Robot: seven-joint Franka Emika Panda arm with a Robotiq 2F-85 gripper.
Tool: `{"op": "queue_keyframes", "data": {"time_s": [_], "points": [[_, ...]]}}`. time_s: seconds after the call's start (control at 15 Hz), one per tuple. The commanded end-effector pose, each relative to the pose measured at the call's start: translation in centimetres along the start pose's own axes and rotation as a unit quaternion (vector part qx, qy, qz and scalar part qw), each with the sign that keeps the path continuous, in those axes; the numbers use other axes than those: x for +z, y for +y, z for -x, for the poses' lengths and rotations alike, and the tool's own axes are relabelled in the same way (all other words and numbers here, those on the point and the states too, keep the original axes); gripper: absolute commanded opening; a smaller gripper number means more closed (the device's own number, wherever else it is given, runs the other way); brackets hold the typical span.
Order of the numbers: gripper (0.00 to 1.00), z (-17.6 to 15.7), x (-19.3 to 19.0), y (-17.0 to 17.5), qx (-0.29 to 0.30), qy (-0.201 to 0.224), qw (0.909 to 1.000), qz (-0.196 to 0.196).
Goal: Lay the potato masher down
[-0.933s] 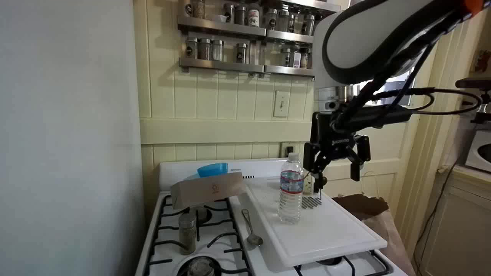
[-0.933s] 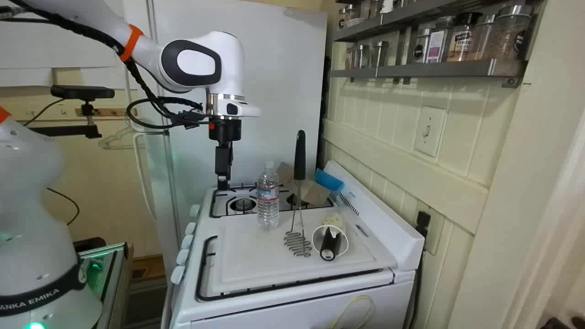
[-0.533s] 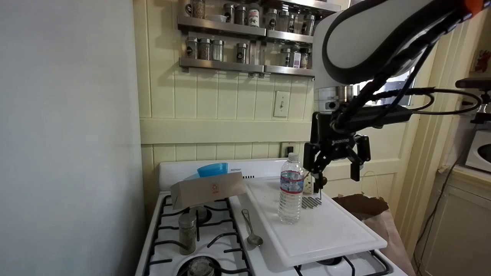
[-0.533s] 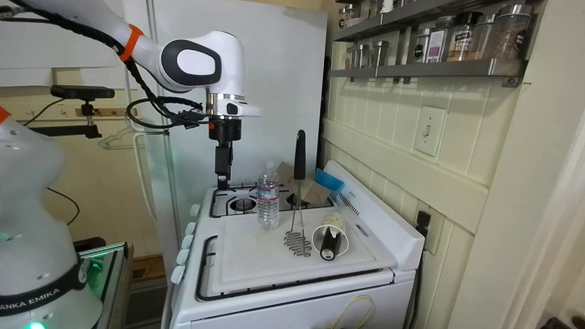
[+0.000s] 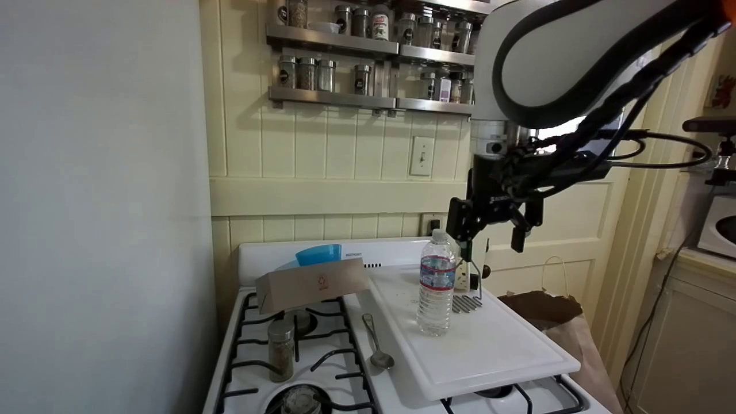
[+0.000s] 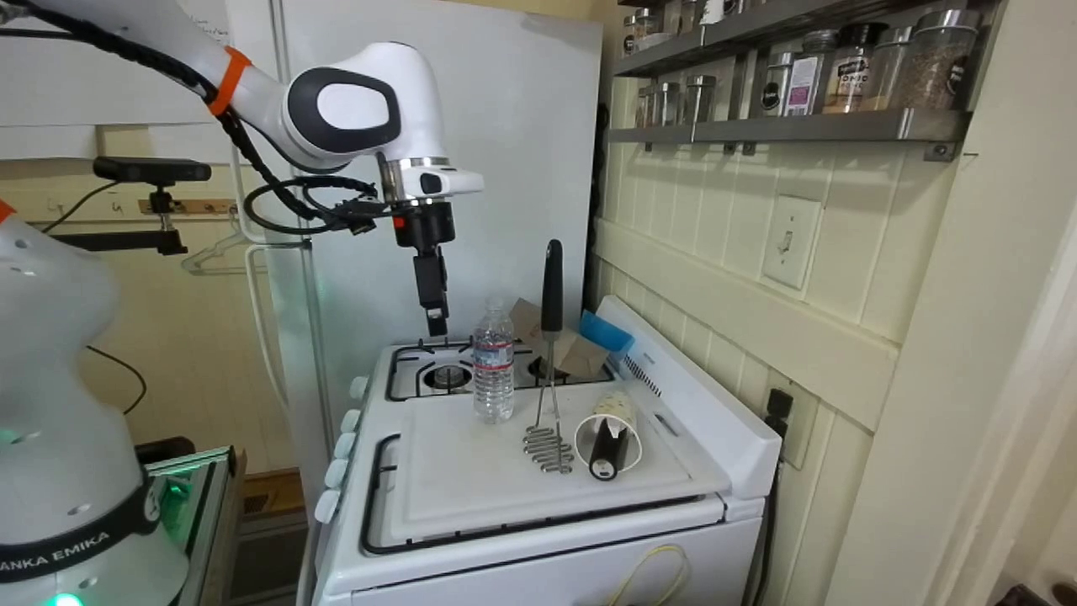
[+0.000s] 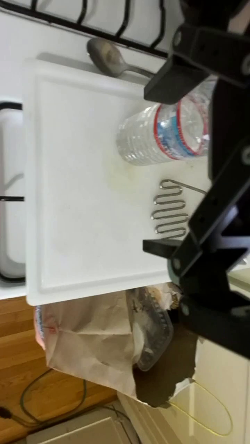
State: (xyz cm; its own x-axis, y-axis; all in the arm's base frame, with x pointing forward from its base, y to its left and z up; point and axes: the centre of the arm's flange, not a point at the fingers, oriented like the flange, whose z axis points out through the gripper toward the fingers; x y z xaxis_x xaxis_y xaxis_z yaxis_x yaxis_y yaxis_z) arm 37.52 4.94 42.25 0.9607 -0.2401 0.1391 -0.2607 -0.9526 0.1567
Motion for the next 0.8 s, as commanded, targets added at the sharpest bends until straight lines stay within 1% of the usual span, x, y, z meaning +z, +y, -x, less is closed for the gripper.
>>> {"op": "queue_keyframes", "data": {"time_s": [0.0,0.07,0.2,0.33,0.4,0.47,0.53,0.73], "points": [[1.0,1.1,-0.3,2.3,0.049,0.085,0.9951,0.013],[1.0,1.0,-0.1,3.0,0.072,0.099,0.9924,0.009],[1.0,1.3,0.5,4.7,0.124,0.115,0.9856,-0.011],[1.0,1.7,1.0,6.7,0.172,0.124,0.9768,-0.031],[1.0,1.5,0.6,7.7,0.193,0.131,0.9715,-0.041],[1.0,1.1,-0.2,8.4,0.19,0.115,0.9734,-0.057],[1.0,-1.0,-0.7,6.8,0.169,0.114,0.9784,-0.034],[1.0,-1.4,-1.0,8.0,0.188,0.112,0.9747,-0.048]]}}
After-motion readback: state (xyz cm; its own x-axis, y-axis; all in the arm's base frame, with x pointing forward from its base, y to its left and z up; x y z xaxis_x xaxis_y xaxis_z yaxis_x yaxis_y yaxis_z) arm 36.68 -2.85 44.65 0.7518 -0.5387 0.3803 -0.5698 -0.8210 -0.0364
